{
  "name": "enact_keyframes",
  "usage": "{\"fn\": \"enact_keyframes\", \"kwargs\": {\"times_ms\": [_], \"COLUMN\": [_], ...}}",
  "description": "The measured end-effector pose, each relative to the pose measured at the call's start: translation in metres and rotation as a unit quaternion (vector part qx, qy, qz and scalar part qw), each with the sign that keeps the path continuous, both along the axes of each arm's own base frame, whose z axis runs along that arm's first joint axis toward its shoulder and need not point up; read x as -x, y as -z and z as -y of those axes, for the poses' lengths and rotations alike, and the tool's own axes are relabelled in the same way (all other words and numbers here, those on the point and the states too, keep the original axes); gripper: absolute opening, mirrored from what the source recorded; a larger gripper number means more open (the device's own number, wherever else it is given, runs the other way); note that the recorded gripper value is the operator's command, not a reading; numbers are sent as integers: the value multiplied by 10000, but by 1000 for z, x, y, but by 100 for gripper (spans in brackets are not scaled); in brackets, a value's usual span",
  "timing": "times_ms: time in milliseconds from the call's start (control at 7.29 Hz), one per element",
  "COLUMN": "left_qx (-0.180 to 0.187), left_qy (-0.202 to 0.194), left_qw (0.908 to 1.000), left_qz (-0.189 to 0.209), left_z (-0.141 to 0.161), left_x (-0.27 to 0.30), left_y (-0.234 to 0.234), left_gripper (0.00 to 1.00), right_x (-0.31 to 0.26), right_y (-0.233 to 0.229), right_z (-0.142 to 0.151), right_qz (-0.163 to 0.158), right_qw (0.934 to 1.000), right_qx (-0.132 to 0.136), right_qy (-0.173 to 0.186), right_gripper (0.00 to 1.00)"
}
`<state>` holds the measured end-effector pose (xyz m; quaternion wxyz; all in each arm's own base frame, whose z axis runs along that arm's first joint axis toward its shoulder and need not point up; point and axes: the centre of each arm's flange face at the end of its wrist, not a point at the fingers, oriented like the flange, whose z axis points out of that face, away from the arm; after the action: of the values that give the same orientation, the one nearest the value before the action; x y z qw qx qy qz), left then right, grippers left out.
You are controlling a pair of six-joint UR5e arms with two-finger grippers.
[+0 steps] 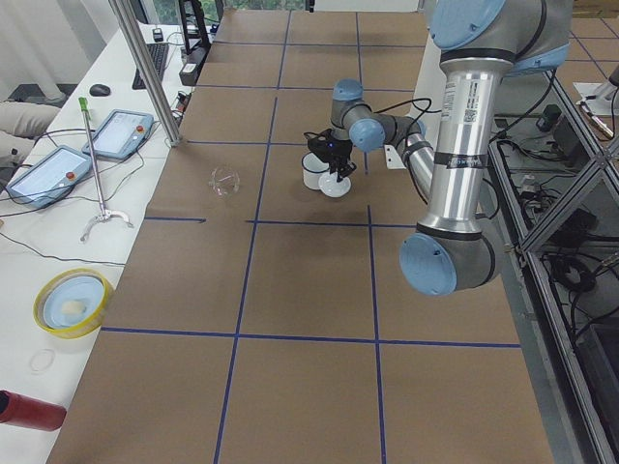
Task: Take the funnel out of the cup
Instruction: 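Lift the white lid and carry it over the mug with the left gripper, then lower the white lid onto the mug rim and open the left gripper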
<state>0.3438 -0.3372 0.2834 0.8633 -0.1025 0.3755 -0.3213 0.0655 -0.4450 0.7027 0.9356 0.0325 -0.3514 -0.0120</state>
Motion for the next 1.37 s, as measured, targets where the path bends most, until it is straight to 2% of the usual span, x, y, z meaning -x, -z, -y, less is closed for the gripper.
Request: {"fn": "enact_keyframes", "kwargs": {"times_ms": [274,411,685,1371], "left_qx": [38,78,109,-6], "left_qy": [-31,-55,-78,-122], "left_qw": [10000,9999,9998,9999], "left_qz": [17,61,111,15], "left_z": [21,31,43,50], "left_x": [-36,-56,-77,-90], "left_y": [59,71,76,70], "left_gripper": [0,0,0,0], "right_x": [0,0,0,0], "right_y": [0,0,0,0], "right_z": [0,0,0,0], "right_qz": [-3,-2,-2,-2], "right_qw": [10000,10000,10000,10000], "right_qx": [-2,-3,-2,-2], "right_qy": [0,0,0,0], "right_gripper": [100,100,100,100]}}
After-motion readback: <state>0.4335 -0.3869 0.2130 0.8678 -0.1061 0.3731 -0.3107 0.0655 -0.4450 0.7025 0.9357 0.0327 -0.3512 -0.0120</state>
